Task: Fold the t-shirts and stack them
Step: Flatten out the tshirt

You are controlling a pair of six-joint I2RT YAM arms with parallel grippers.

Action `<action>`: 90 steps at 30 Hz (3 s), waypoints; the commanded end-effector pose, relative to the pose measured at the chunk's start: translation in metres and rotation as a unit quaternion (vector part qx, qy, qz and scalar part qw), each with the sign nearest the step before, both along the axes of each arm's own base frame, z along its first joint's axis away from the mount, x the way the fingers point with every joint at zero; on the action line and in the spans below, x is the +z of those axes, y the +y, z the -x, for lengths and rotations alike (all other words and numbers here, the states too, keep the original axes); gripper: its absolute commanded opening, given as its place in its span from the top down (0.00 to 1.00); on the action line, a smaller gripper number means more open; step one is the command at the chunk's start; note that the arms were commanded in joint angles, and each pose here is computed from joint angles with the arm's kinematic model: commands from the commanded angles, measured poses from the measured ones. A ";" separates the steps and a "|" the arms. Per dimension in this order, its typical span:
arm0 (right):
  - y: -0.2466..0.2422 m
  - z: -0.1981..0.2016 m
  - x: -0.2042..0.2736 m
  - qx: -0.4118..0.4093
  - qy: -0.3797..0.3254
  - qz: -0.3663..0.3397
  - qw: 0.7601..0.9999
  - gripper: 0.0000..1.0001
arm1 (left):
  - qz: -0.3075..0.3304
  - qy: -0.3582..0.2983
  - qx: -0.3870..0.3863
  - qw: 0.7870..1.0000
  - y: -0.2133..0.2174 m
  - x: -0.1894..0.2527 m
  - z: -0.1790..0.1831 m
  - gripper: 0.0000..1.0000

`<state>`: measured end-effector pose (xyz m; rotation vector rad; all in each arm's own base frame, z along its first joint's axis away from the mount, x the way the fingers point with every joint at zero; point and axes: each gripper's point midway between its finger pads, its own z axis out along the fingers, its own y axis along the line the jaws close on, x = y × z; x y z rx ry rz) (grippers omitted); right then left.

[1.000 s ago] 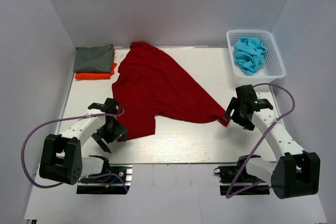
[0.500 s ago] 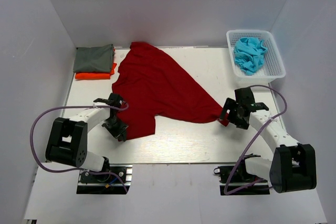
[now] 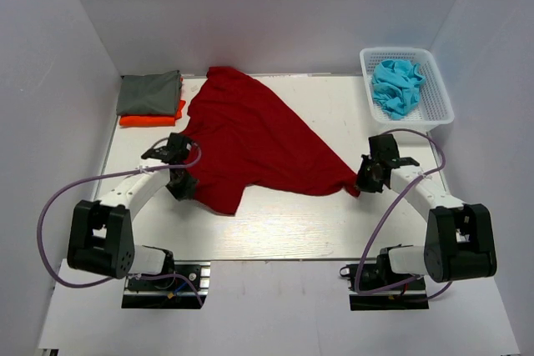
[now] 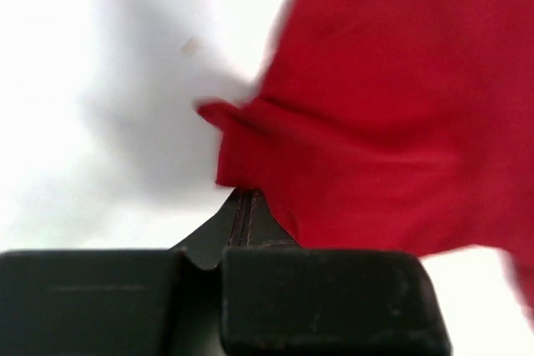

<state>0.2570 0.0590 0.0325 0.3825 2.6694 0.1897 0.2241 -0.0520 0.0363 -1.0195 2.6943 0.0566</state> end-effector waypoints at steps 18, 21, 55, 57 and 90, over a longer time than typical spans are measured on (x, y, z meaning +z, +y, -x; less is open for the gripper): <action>-0.031 -0.069 0.377 -0.036 -0.457 0.045 0.888 1.00 | -0.088 -0.606 0.032 0.790 0.051 0.463 -0.077 1.00; -0.034 -0.054 0.440 -0.027 -0.535 0.054 0.842 1.00 | -0.090 -0.660 0.044 0.744 0.059 0.517 -0.057 1.00; 0.120 0.008 0.531 0.380 -0.581 -0.206 0.689 1.00 | -0.031 -0.559 -0.068 0.826 0.012 0.409 -0.081 1.00; 0.135 0.018 0.560 0.412 -0.600 -0.241 0.642 1.00 | -0.054 -0.545 -0.048 0.835 0.024 0.399 -0.076 1.00; 0.004 -0.115 0.098 -0.100 -0.165 0.068 0.979 1.00 | 0.189 -0.155 -0.290 0.925 -0.114 0.089 -0.071 0.00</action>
